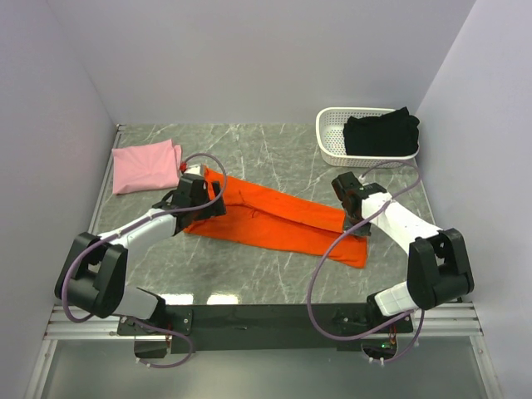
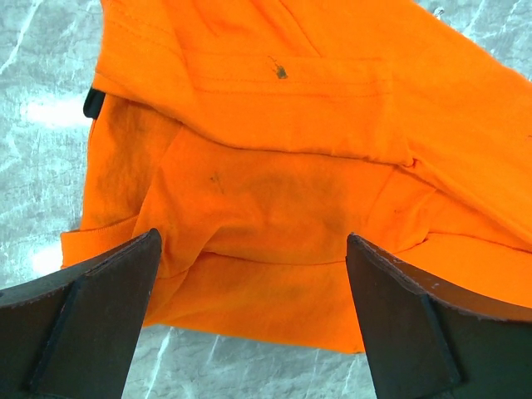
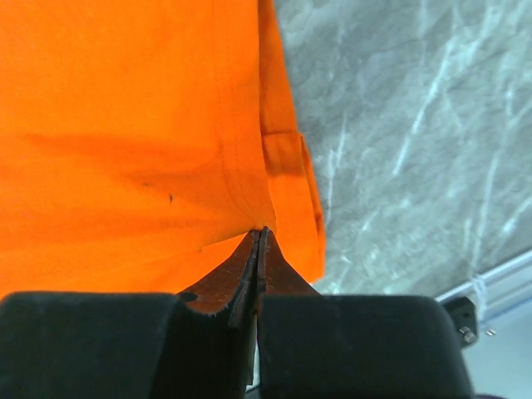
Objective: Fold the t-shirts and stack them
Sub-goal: Fold the tshirt
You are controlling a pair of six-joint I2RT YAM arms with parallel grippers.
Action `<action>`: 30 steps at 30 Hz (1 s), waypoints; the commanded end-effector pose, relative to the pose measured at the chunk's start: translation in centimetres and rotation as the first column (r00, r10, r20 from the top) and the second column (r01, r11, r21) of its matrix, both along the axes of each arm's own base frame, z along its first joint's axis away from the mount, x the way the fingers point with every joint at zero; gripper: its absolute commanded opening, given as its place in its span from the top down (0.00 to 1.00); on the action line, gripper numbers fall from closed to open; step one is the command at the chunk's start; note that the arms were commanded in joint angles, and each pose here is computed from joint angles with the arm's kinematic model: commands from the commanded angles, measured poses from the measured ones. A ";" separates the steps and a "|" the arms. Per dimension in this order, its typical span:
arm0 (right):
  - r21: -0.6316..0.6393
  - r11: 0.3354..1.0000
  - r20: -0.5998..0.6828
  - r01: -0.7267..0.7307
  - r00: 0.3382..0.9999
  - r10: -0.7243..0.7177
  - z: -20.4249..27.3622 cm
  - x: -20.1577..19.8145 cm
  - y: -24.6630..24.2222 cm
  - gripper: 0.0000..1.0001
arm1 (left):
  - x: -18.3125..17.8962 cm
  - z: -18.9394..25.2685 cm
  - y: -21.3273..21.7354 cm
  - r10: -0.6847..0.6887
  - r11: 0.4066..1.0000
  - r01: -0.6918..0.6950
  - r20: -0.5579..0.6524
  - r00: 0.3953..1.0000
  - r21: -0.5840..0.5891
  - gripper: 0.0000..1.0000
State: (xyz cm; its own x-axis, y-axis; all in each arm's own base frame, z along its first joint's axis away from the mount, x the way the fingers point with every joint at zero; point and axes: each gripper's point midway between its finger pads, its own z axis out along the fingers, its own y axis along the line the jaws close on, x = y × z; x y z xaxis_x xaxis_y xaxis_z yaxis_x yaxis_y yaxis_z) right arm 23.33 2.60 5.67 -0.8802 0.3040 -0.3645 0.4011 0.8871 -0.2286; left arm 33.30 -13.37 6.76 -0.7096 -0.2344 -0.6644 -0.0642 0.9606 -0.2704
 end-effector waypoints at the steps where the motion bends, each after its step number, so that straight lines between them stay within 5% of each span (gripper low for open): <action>1: -0.073 0.997 -0.035 -0.019 0.999 0.017 2.0 -0.8 -0.9 1.00 | 0.4 1.2 -0.3 -0.021 1.000 0.022 0.057 0.998 -0.019 0.01; 15: -0.247 0.966 -0.209 -0.073 0.978 0.020 2.5 -3.9 -1.9 1.00 | 0.3 1.3 -0.3 -0.023 0.999 0.024 0.058 0.998 -0.022 0.01; 27: -0.281 0.950 -0.260 -0.137 0.964 0.062 2.1 -4.0 -1.0 1.00 | 0.6 -1.5 1.1 0.014 0.999 -0.015 -0.022 1.000 -0.037 0.01; 30: -0.286 0.946 -0.273 -0.152 0.959 0.072 1.9 -3.9 -0.8 1.00 | 0.8 0.3 1.2 0.041 0.997 -0.038 0.036 0.999 -0.066 0.01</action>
State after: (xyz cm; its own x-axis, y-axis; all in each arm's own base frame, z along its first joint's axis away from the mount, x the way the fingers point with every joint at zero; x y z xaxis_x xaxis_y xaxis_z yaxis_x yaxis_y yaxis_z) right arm 18.82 1.83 6.80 -0.9792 0.1237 -0.1609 0.1927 0.8161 -0.5449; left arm 33.33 -11.67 4.84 -0.7289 -0.2744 -0.6272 -0.1144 0.9521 -0.2836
